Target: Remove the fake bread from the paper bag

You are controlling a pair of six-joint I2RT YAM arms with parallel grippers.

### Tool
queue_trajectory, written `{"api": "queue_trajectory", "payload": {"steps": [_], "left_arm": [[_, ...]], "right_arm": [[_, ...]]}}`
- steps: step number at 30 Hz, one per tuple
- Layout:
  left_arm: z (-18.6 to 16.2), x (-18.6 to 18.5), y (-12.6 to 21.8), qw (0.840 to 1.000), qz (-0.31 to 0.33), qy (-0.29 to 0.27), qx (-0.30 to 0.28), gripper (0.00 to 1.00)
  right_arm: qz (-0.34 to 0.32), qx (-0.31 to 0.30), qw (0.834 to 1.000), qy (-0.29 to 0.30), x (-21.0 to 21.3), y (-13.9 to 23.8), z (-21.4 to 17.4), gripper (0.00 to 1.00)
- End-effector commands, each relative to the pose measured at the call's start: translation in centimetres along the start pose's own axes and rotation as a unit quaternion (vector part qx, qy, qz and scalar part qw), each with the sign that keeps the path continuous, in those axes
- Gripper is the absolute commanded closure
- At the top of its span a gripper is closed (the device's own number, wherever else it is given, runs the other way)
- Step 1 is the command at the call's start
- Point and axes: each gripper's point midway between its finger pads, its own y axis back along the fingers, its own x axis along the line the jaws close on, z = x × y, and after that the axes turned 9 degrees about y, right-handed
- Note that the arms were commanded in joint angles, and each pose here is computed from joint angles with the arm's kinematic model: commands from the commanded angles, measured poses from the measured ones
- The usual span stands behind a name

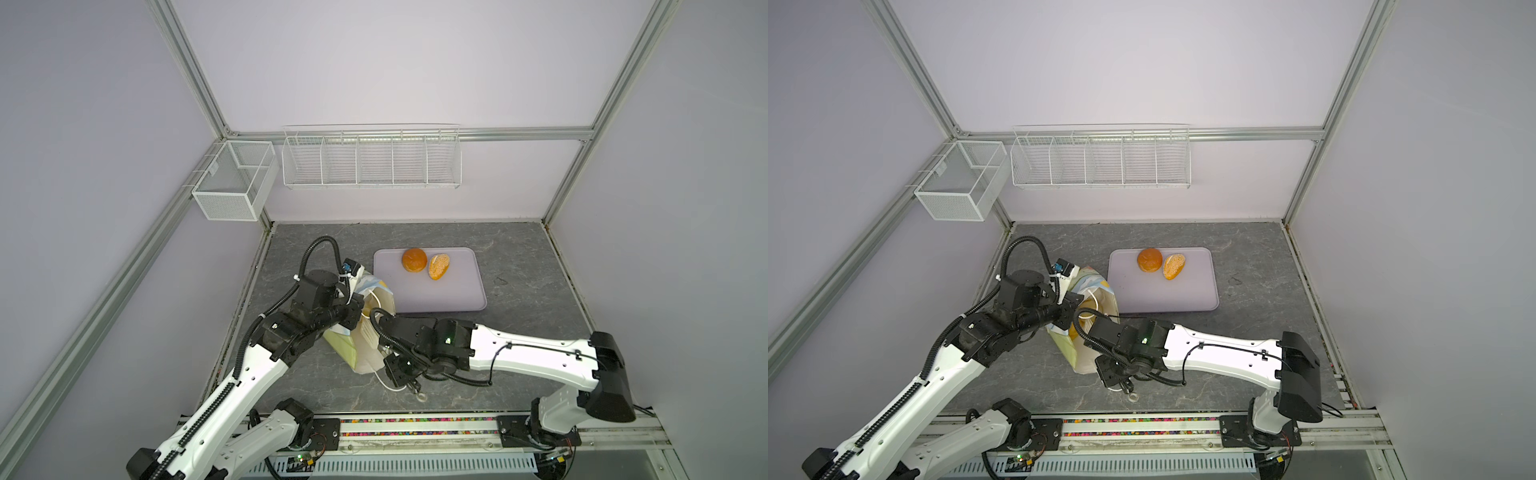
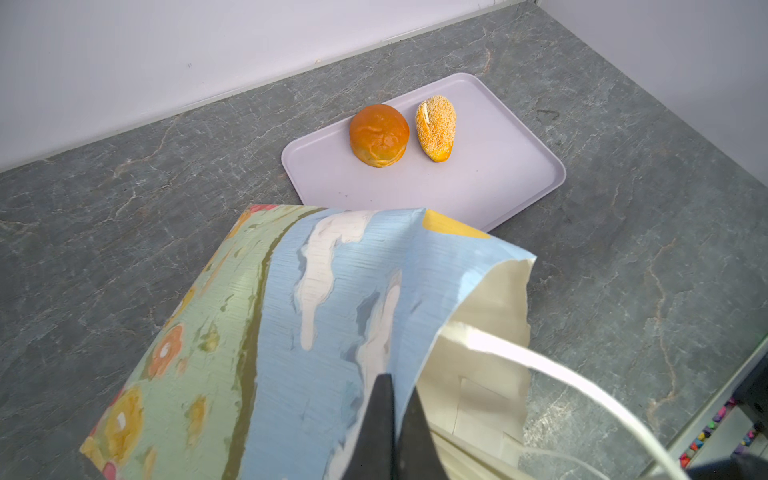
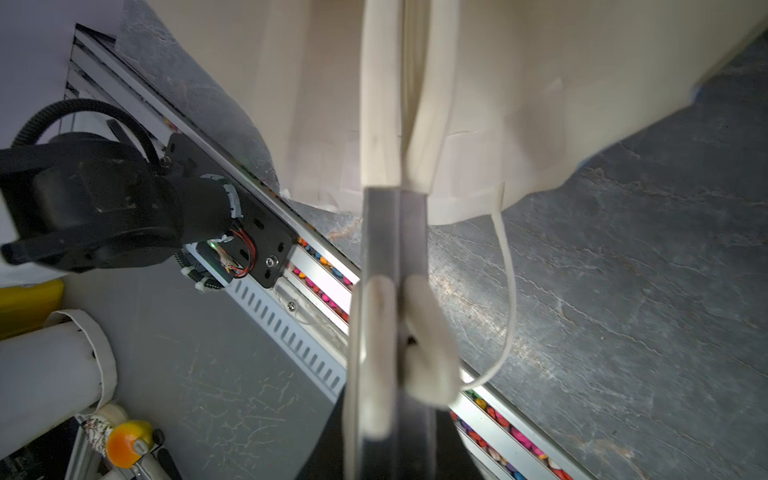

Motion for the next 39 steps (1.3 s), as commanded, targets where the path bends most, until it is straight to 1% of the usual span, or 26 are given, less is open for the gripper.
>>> {"api": "queue_trajectory", "payload": {"steps": [1, 5, 12, 18, 26, 30, 35, 37, 39], "left_arm": [[0.6, -0.8, 0.3, 0.999, -0.026, 0.024, -0.019, 1.0], [0.7, -1.2, 0.1, 0.998, -0.038, 0.037, -0.019, 1.0], [1.1, -1.9, -0.1, 0.998, -0.054, 0.039, -0.013, 1.0], [0.9, -2.3, -0.4, 0.997, -0.066, 0.033, -0.004, 1.0], [0.8, -3.8, -0.1, 0.994, -0.106, 0.028, 0.015, 1.0], [0.8, -4.7, 0.6, 0.991, -0.128, 0.016, 0.024, 1.0], [0.4, -4.9, 1.2, 0.99, -0.136, 0.01, 0.031, 1.0], [0.2, -4.9, 1.3, 0.99, -0.135, 0.004, 0.033, 1.0], [0.1, -4.6, 1.4, 0.991, -0.128, -0.002, 0.032, 1.0]], "right_arm": [[0.026, -0.003, 0.999, -0.038, 0.5, -1.3, 1.3, 0.8], [0.016, -0.001, 0.999, -0.046, 0.1, -1.9, 2.4, 0.75], [0.044, -0.003, 0.996, -0.073, 0.4, -2.5, 3.3, 0.68], [0.054, 0.0, 0.996, -0.067, 0.9, -2.9, 2.8, 0.59], [0.059, 0.01, 0.997, -0.05, 1.7, -3.9, 2.4, 0.49], [0.061, 0.016, 0.997, -0.039, 1.8, -4.8, 2.5, 0.48], [0.056, 0.011, 0.998, -0.024, 1.6, -5.3, 2.8, 0.48], [0.049, 0.011, 0.999, -0.019, 1.3, -5.3, 2.7, 0.51], [0.04, 0.01, 0.999, -0.017, 0.8, -5.1, 2.4, 0.58]]}}
